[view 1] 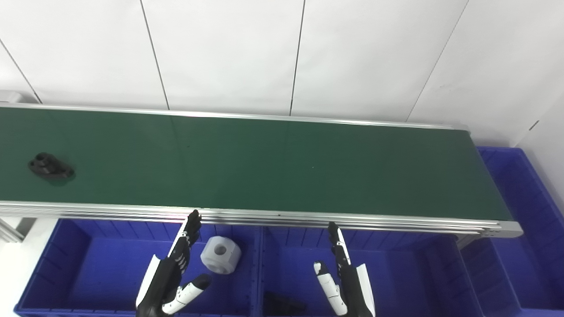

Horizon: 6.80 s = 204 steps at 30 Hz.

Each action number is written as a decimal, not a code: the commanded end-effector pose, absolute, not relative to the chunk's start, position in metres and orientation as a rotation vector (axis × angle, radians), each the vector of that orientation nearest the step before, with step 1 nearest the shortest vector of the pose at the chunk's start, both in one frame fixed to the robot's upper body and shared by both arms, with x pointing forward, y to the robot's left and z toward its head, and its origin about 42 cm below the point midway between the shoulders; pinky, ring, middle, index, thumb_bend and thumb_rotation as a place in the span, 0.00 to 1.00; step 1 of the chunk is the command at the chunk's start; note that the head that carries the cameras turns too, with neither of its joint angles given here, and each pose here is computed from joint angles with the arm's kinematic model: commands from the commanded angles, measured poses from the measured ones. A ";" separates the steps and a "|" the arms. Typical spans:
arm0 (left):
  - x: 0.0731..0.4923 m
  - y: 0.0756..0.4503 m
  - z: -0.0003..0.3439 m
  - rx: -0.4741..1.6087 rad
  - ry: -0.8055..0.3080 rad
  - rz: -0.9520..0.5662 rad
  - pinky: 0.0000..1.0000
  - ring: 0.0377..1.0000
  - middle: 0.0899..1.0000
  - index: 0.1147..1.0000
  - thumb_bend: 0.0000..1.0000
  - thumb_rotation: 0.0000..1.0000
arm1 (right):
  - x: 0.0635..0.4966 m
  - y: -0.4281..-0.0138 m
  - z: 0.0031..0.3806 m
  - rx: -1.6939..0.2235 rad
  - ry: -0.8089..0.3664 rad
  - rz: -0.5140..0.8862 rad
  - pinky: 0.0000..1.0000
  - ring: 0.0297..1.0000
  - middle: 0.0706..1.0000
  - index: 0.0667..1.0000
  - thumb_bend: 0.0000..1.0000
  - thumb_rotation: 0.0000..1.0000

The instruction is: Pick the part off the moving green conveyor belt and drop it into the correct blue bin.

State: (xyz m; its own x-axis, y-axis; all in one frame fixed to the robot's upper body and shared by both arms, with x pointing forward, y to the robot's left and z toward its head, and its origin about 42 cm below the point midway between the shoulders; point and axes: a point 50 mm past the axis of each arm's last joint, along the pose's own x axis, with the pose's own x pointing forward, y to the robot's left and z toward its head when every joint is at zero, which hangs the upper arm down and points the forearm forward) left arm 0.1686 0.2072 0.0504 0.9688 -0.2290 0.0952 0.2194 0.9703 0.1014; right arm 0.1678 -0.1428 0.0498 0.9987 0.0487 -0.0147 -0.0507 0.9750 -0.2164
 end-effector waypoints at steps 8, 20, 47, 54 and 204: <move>0.171 0.209 0.057 0.070 -0.161 -0.221 0.99 1.00 1.00 0.99 0.67 0.72 | 0.170 -0.137 0.058 -0.188 -0.058 0.053 0.99 0.99 0.98 1.00 0.66 0.97; 0.170 0.209 0.056 0.056 -0.155 -0.215 0.98 1.00 1.00 0.99 0.65 0.70 | 0.167 -0.138 0.056 -0.178 -0.055 0.057 0.99 1.00 0.99 1.00 0.65 0.95; 0.178 0.198 0.046 0.051 -0.132 -0.158 0.76 0.86 0.88 0.84 0.81 0.52 | 0.169 -0.165 0.041 -0.195 -0.112 0.052 1.00 1.00 1.00 1.00 0.67 1.00; 0.183 0.203 0.057 0.071 -0.177 -0.149 0.76 0.83 0.84 0.81 0.83 0.53 | 0.170 -0.167 0.042 -0.208 -0.126 0.050 1.00 1.00 1.00 1.00 0.67 1.00; 0.174 0.214 0.069 0.146 -0.207 -0.183 0.86 0.89 0.90 0.89 0.73 0.68 | 0.450 -0.037 0.181 -1.224 -0.227 0.504 0.78 0.82 0.85 0.87 0.74 0.45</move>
